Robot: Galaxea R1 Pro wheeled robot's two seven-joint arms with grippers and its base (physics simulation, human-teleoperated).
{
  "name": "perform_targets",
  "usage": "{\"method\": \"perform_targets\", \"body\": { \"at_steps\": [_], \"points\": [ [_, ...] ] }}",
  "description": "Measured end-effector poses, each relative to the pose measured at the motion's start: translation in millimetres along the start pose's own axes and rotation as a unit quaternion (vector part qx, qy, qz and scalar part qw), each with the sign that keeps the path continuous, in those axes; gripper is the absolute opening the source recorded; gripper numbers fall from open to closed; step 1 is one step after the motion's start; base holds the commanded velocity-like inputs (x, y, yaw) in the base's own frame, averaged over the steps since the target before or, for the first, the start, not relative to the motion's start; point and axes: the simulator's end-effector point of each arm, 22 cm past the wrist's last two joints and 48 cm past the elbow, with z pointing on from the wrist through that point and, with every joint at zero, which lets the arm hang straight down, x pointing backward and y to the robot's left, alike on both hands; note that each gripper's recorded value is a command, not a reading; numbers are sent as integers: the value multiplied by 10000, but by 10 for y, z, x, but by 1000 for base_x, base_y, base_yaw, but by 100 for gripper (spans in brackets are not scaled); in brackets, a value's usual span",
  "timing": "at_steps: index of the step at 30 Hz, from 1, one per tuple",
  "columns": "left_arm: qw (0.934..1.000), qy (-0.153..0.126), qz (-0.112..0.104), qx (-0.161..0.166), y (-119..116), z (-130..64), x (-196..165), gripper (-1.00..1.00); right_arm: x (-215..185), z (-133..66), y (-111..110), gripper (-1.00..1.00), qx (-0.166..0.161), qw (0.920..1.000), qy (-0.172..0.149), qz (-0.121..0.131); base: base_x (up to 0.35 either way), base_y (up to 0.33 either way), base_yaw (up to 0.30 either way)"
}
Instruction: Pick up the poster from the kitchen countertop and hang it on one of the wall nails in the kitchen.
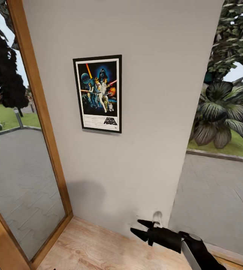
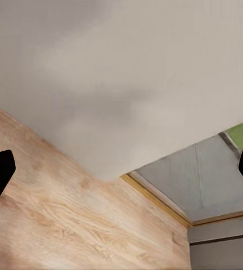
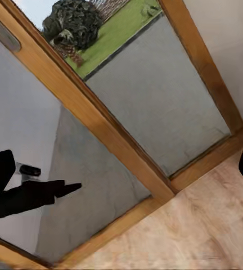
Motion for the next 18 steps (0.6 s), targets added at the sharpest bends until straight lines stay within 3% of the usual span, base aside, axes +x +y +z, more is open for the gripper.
{"method": "perform_targets", "body": {
  "at_steps": [3, 6, 10, 13, 18],
  "points": [
    [9999, 78, 29, 65, -34, 7, 43, 100, 246, -275, -259, 100, 307, 9995, 74, -90, -5, 0, 0],
    [9997, 199, 70, 115, -59, 12, 105, 100, 532, -626, -557, 100, 627, 9977, 271, -21, -129, 10, 0],
    [9996, 254, 82, 132, -67, 13, 135, 100, 766, -990, -762, 100, 810, 9960, 363, 3, -267, 49, 0],
    [9995, 266, 79, 130, -67, 8, 145, 100, 820, -1199, -913, 100, 1039, 9942, 274, 89, -307, 64, 0],
    [9995, 272, 80, 131, -67, 9, 148, 100, 912, -1365, -1035, 100, 1261, 9915, 222, 250, -321, 68, 0]
  ]
}}
